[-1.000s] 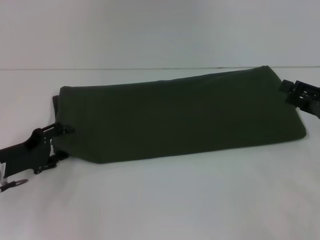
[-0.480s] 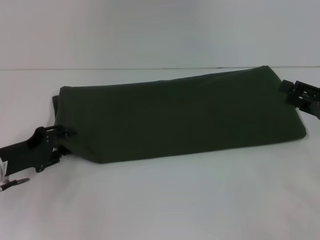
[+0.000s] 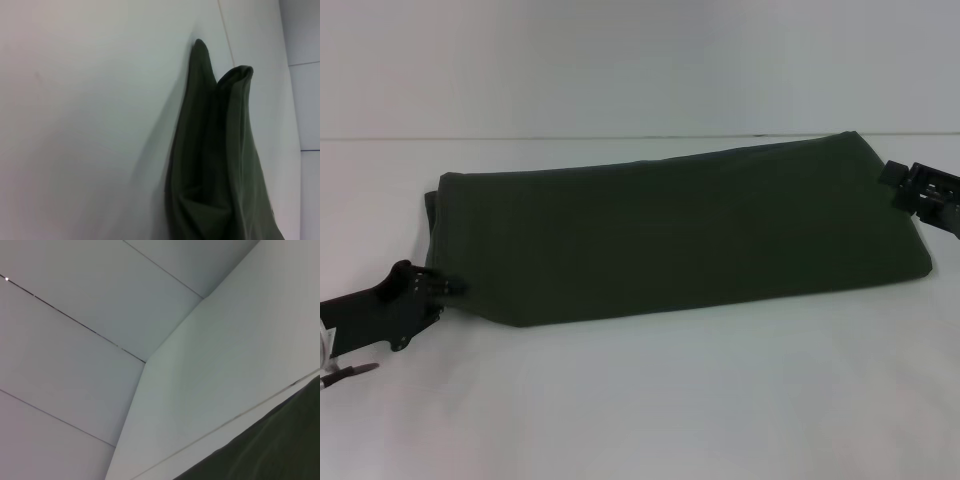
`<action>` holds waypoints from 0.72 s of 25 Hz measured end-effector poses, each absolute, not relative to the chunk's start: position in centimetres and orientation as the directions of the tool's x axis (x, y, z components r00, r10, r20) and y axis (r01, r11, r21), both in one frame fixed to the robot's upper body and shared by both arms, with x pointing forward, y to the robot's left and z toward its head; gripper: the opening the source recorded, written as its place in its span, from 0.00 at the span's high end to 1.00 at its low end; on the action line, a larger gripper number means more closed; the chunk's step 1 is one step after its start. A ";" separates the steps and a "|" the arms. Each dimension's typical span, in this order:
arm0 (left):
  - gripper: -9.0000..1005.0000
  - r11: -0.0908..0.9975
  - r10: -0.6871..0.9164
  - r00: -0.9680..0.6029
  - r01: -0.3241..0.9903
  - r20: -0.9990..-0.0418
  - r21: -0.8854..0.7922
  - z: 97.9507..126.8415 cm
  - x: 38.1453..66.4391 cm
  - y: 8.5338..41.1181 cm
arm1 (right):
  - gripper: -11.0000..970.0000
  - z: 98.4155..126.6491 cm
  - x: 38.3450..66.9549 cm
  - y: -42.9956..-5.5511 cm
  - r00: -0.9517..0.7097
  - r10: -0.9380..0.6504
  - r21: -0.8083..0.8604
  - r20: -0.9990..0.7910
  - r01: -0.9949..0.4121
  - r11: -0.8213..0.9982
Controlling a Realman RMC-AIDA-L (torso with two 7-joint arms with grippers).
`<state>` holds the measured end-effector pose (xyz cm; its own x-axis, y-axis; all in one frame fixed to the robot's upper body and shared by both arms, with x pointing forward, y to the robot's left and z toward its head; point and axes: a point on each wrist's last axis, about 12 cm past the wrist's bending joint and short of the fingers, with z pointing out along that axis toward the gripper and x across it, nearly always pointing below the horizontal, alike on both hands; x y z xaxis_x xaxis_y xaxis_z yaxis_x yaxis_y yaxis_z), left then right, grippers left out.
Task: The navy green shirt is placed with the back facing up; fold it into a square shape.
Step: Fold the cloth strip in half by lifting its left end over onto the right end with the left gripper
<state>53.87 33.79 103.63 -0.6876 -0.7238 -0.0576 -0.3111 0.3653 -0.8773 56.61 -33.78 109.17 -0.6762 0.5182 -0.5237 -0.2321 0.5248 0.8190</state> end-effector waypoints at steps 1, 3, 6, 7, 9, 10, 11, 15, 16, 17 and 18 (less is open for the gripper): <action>0.67 0.367 -0.721 -0.691 -0.306 -0.060 -0.878 103.7 53.8 33.8 | 0.29 109.2 56.6 -33.8 -0.676 0.518 0.819 -0.523 -0.232 0.525; 0.72 0.369 -0.717 -0.694 -0.301 -0.064 -0.879 103.7 53.8 33.8 | 0.29 109.1 56.6 -33.8 -0.677 0.519 0.819 -0.523 -0.231 0.525; 0.82 0.393 -0.690 -0.718 -0.258 -0.097 -0.883 104.0 53.7 33.9 | 0.29 109.1 56.5 -33.8 -0.677 0.519 0.820 -0.522 -0.230 0.525; 0.86 0.399 -0.686 -0.720 -0.252 -0.105 -0.882 104.0 53.7 34.0 | 0.29 109.1 56.5 -33.8 -0.677 0.518 0.819 -0.522 -0.230 0.525; 0.93 0.411 -0.682 -0.722 -0.244 -0.118 -0.878 104.1 53.6 34.2 | 0.29 109.1 56.5 -33.8 -0.677 0.518 0.819 -0.522 -0.230 0.525; 0.94 0.417 -0.679 -0.723 -0.239 -0.126 -0.877 104.1 53.6 34.2 | 0.29 109.1 56.5 -33.8 -0.678 0.518 0.819 -0.522 -0.230 0.525; 0.95 0.423 -0.677 -0.724 -0.234 -0.134 -0.875 104.1 53.6 34.3 | 0.29 109.1 56.5 -33.8 -0.678 0.518 0.820 -0.522 -0.230 0.525; 0.97 0.457 -0.686 -0.706 -0.228 -0.177 -0.860 104.2 53.5 35.2 | 0.29 109.1 56.5 -33.9 -0.678 0.518 0.819 -0.522 -0.229 0.526; 0.97 0.466 -0.689 -0.700 -0.228 -0.189 -0.855 104.2 53.5 35.5 | 0.29 109.1 56.5 -33.9 -0.677 0.519 0.819 -0.522 -0.228 0.527; 0.97 0.476 -0.693 -0.692 -0.228 -0.202 -0.849 104.3 53.4 35.9 | 0.29 109.1 56.5 -33.9 -0.677 0.519 0.819 -0.522 -0.227 0.527; 0.97 0.486 -0.697 -0.684 -0.230 -0.216 -0.843 104.4 53.4 36.4 | 0.29 109.1 56.5 -33.9 -0.676 0.520 0.819 -0.522 -0.227 0.527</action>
